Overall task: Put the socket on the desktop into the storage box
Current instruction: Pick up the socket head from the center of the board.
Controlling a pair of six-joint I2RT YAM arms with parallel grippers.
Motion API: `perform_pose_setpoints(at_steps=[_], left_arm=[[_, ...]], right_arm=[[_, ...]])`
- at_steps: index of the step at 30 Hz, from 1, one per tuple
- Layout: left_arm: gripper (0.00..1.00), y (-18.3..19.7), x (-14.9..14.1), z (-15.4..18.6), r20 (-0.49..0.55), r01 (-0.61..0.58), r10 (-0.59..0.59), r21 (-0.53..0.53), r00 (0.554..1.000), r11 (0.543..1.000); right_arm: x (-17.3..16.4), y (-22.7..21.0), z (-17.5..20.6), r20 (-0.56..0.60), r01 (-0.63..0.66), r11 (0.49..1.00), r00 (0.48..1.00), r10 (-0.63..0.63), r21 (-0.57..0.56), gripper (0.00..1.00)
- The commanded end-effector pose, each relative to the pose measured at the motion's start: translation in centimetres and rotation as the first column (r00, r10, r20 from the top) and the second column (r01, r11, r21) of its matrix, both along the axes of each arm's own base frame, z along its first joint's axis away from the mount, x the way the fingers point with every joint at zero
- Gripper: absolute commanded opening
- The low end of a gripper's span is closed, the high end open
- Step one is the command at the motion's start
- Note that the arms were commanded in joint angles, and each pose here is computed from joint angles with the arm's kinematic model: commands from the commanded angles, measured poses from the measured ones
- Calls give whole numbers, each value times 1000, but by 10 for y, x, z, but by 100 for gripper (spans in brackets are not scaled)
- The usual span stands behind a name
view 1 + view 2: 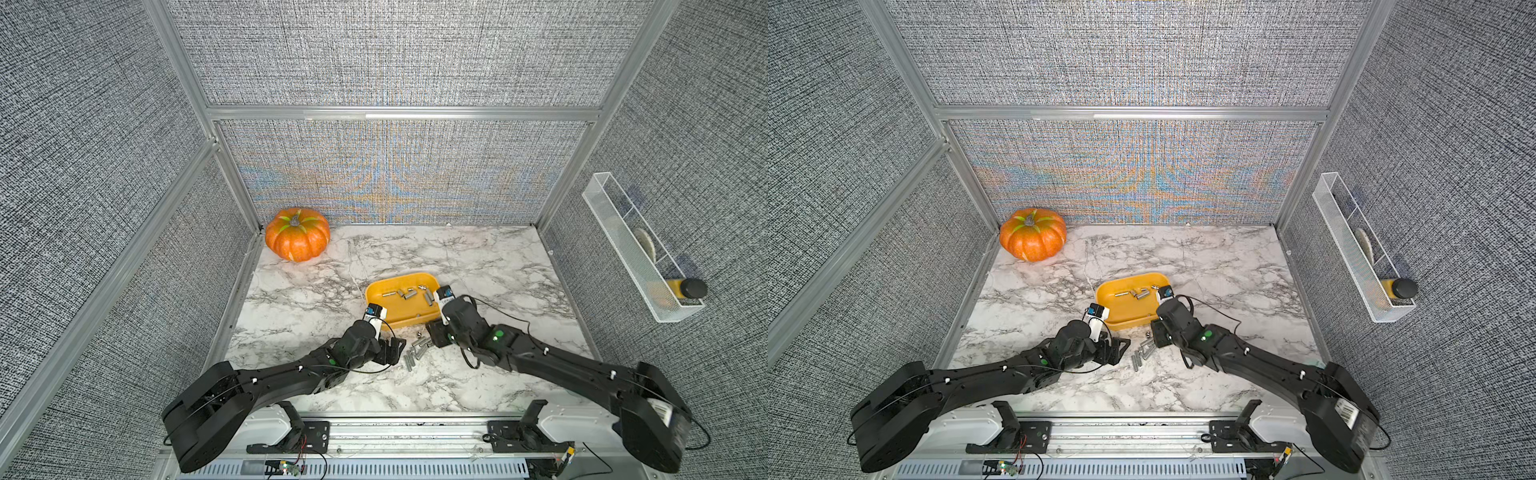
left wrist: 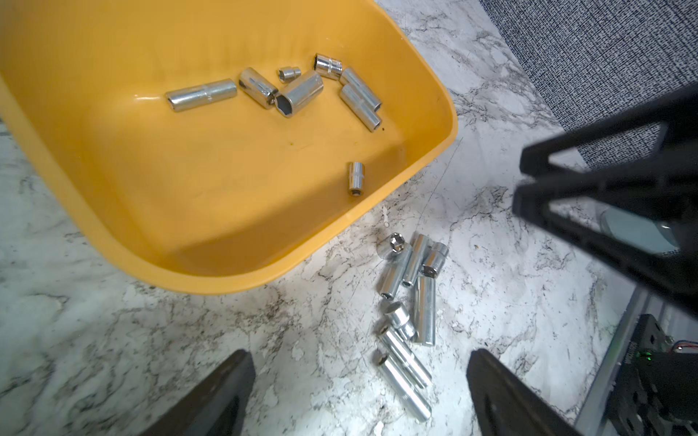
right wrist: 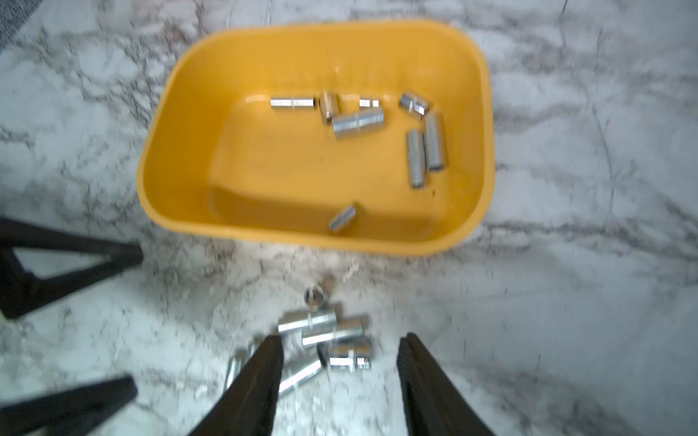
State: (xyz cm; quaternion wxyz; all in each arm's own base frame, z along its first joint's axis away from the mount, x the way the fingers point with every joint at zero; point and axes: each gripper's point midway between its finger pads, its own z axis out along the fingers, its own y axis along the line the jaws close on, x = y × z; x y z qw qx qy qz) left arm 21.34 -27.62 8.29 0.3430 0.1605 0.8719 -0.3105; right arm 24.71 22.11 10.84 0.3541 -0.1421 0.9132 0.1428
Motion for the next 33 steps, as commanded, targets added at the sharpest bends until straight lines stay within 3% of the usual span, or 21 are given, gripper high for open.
perform_pose_setpoints(at_steps=[1, 4, 13, 23, 33], left_arm=[[93, -5, 2, 4, 14, 14, -14, -13, 1000, 1000], [93, -7, 2, 3, 9, 19, -18, -10, 1000, 1000], [93, -9, 1, -3, -6, 31, -31, -1, 999, 1000], [93, -10, 0, -1, -7, 36, -36, -6, 999, 999], [93, -10, -1, -2, -10, 38, -38, -7, 999, 999]], right_arm=[[-23, -4, -14, -49, 44, 997, 998, -41, 61, 58], [-35, -7, -31, -75, 45, 997, 996, -40, 63, 62], [-30, -2, -57, -106, 45, 999, 993, -45, -1, 62], [-20, 1, -73, -112, 60, 996, 991, -67, -69, 49], [-16, -7, -92, -131, 87, 985, 986, -107, -150, 46]])
